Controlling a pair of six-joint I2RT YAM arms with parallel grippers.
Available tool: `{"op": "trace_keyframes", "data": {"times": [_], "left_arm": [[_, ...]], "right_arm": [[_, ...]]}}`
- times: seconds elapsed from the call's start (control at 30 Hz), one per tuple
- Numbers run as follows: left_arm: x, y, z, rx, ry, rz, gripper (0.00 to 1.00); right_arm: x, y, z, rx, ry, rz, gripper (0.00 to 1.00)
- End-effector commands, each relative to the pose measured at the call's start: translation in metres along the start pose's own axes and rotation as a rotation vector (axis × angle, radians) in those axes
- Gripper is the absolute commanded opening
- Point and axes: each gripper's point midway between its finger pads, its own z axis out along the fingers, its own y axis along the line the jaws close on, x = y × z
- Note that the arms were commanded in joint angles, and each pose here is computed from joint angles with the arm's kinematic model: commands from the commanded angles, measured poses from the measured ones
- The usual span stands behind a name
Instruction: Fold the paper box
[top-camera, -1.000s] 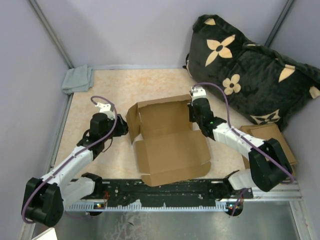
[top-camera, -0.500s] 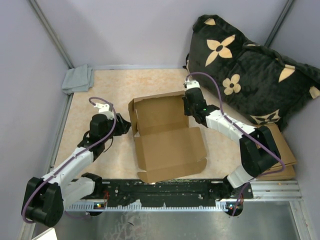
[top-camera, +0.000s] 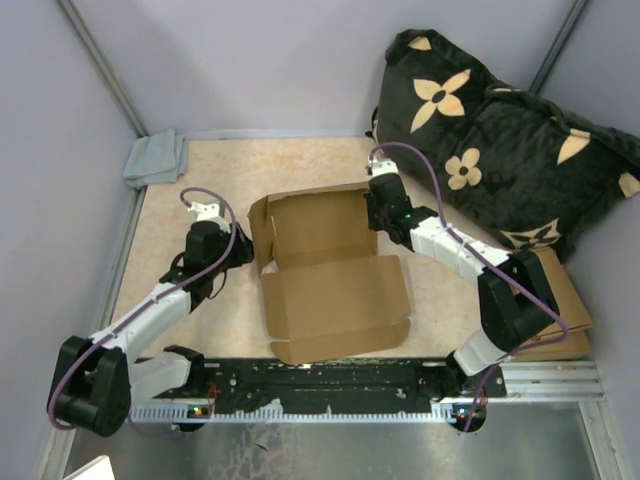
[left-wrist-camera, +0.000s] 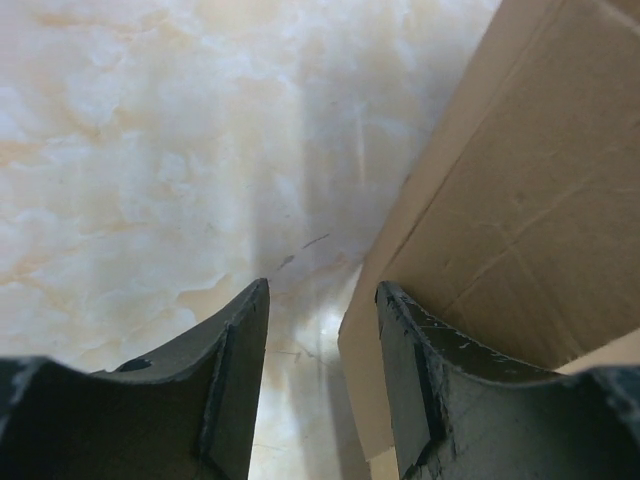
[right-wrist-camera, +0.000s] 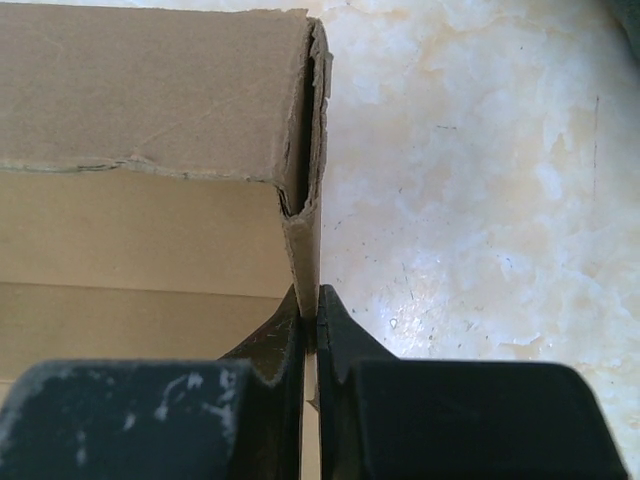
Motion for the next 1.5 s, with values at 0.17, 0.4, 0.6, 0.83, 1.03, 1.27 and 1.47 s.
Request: {"op": "trace_keyframes", "data": {"times": [0.17, 0.4, 0.6, 0.83, 1.03, 1.27, 1.47], "left_arm": [[-0.022, 0.009, 0.013, -0.112, -0.027, -0.009, 0.55], [-0.037, 0.012, 0.014, -0.147, -0.071, 0.009, 0.56], [-0.038, -0.007, 0.015, -0.043, -0.077, -0.007, 0.57], [-0.038, -0.041, 0.015, 0.17, -0.116, -0.014, 0.57], [-0.023, -0.04, 0.025, 0.176, -0.053, -0.008, 0.57], [-0.013, -0.039, 0.026, 0.176, -0.014, -0.009, 0.57], [-0.007, -0.05, 0.022, 0.252, -0.014, -0.023, 0.56]], "right_arm": [[-0.004, 0.006, 0.024, 0.023, 0.106, -0.013, 0.01], [-0.008, 0.007, 0.037, 0.017, 0.134, -0.007, 0.02], [-0.008, 0.008, 0.034, 0.004, 0.122, -0.004, 0.02], [-0.009, 0.009, 0.025, -0.028, 0.09, -0.018, 0.02], [-0.014, 0.013, 0.01, -0.072, 0.048, -0.028, 0.03], [-0.016, 0.019, -0.011, -0.148, -0.018, -0.024, 0.03], [-0.013, 0.036, -0.025, -0.235, -0.078, -0.051, 0.03]]}}
